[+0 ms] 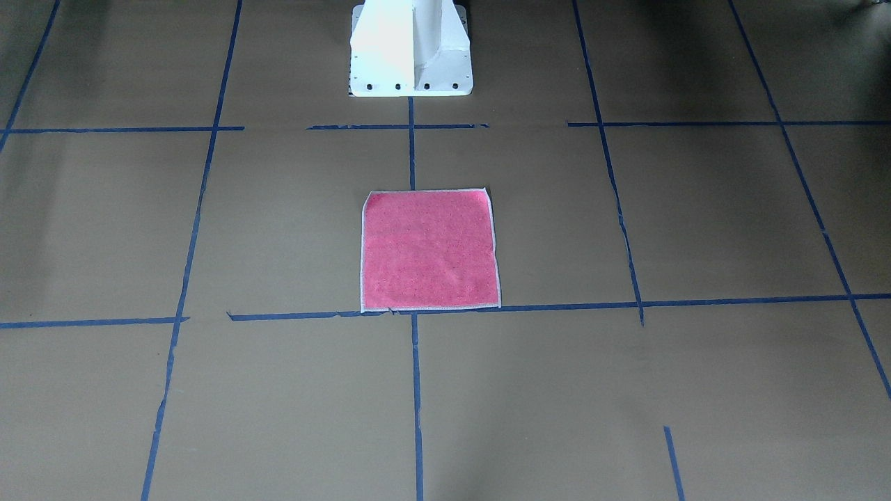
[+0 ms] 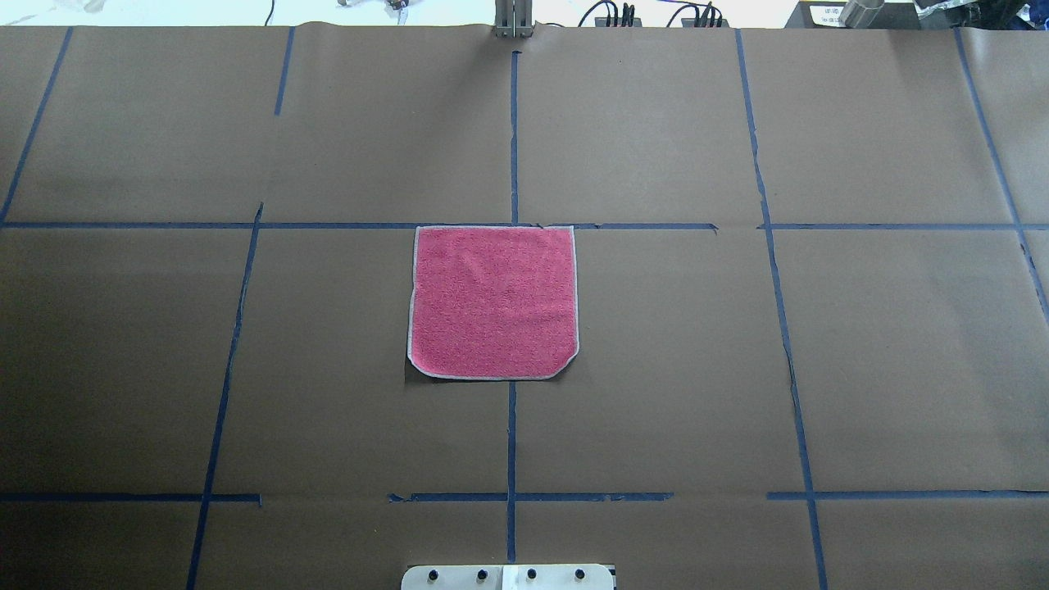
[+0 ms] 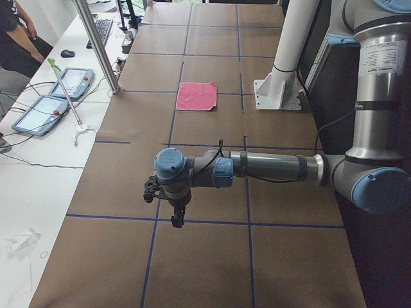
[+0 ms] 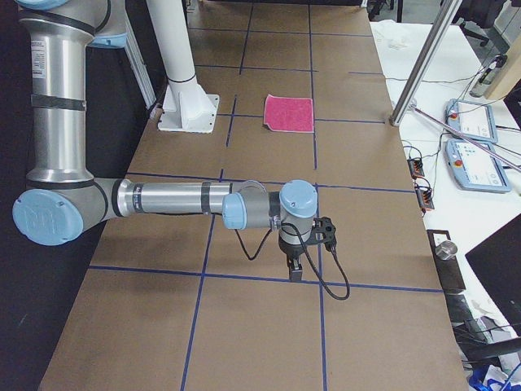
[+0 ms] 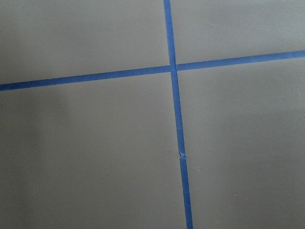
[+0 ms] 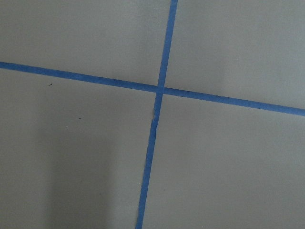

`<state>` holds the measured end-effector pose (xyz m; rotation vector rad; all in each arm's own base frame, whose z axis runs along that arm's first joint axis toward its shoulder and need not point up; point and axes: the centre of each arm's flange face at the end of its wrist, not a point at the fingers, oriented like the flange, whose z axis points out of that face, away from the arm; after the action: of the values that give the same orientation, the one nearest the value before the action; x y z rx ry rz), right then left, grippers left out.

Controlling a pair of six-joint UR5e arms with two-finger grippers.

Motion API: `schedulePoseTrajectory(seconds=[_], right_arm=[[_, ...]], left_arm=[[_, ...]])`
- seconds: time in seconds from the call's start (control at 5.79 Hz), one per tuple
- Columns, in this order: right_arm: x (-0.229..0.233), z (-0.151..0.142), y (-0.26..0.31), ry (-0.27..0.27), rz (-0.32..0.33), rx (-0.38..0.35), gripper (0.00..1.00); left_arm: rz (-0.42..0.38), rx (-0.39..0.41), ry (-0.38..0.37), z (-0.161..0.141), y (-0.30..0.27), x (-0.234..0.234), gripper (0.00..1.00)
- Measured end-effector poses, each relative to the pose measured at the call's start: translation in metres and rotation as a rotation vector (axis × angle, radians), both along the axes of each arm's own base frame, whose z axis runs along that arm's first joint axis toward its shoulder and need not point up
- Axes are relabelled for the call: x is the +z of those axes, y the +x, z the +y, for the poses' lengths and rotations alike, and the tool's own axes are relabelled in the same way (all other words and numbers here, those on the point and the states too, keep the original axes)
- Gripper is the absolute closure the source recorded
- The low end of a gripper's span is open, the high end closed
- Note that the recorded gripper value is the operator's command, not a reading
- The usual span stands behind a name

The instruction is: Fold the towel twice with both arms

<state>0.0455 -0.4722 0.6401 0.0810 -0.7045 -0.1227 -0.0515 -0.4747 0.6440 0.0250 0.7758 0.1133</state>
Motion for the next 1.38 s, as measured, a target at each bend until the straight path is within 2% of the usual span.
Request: schedulePoseTrajectory(seconds=[0.35, 0.52, 0.69, 1.04, 1.38], right_arm=[[-0.004, -0.004, -0.006, 0.009, -0.010, -0.010, 0.00], [-0.016, -0.015, -0.023, 0.022, -0.017, -0.030, 0.00], [-0.037, -0.032, -0.055, 0.014, -0.029, -0.034, 0.00], [-0.090, -0.057, -0.138, -0.036, -0.056, -0.016, 0.00], [-0.169, -0.055, -0.232, -0.111, -0.102, 0.046, 0.00]], left_arm=[[0.001, -0.037, -0.005, -0.013, 0.003, -0.016, 0.00], [0.004, -0.063, -0.010, -0.031, 0.016, -0.038, 0.00], [0.011, -0.064, -0.020, -0.054, 0.053, -0.065, 0.00], [0.032, -0.049, -0.068, -0.091, 0.166, -0.136, 0.00], [0.055, -0.088, -0.166, -0.097, 0.288, -0.219, 0.00]])
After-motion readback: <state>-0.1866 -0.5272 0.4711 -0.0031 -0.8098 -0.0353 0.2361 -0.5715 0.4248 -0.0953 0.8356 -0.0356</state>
